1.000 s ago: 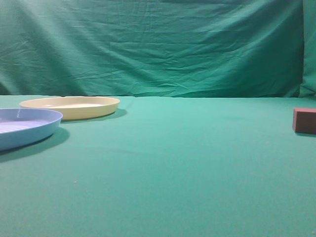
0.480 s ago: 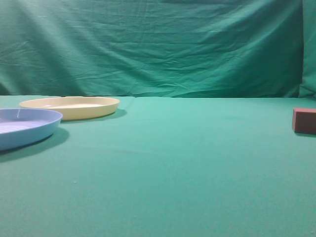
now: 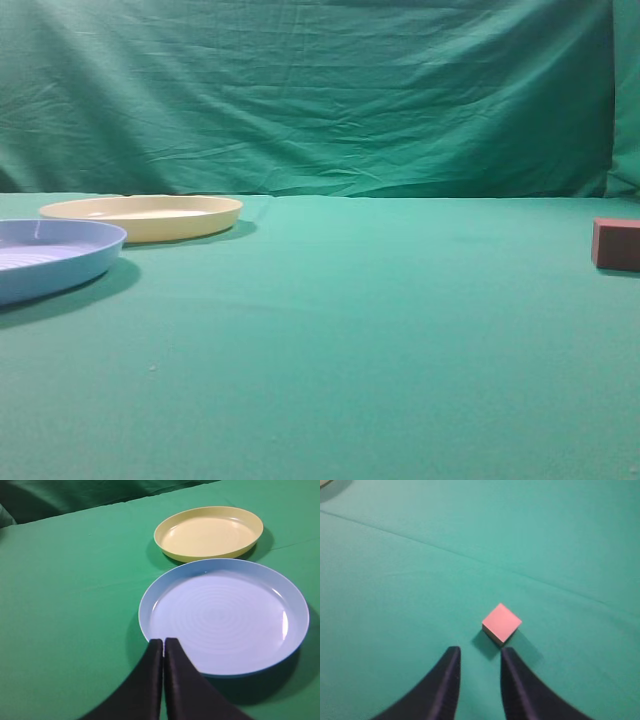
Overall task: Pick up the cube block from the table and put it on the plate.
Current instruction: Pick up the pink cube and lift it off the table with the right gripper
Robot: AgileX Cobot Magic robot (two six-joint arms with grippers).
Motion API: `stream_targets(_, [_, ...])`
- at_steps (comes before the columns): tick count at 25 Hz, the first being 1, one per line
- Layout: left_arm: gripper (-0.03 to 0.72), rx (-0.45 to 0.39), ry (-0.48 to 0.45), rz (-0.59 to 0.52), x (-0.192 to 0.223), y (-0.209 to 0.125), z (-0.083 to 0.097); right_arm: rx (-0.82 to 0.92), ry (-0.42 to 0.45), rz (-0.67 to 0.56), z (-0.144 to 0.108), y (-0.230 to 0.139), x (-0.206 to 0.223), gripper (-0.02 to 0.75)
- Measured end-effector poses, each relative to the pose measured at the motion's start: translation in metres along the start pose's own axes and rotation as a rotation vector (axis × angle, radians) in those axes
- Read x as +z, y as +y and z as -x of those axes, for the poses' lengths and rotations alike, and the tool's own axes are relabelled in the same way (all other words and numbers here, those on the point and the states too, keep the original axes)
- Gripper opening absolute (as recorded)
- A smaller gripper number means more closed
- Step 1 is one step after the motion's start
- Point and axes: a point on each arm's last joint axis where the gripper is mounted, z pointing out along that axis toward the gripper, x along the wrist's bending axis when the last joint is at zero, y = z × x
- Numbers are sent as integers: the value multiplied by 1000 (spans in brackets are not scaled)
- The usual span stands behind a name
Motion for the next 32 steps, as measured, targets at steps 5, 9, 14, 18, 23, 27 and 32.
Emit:
stream_targets(5, [0,0,0,0,0,0,0,64,13,-58,3,14,29,531])
stream_targets(9, [0,0,0,0,0,0,0,108,12,-131,8,12,58,646])
stream_targets(14, [0,0,0,0,0,0,0,143,-6,-188,14,4,96,646])
stream_targets(18, [0,0,0,0,0,0,0,154,-31,-190,19,-1,120,646])
stream_targets(23, [0,0,0,0,0,0,0,162,-45,-213,22,-9,141,598])
stream_targets(27, [0,0,0,0,0,0,0,164,-52,-225,24,-14,150,426])
stream_targets(32, [0,0,0,0,0,0,0,161,-41,-214,24,0,150,307])
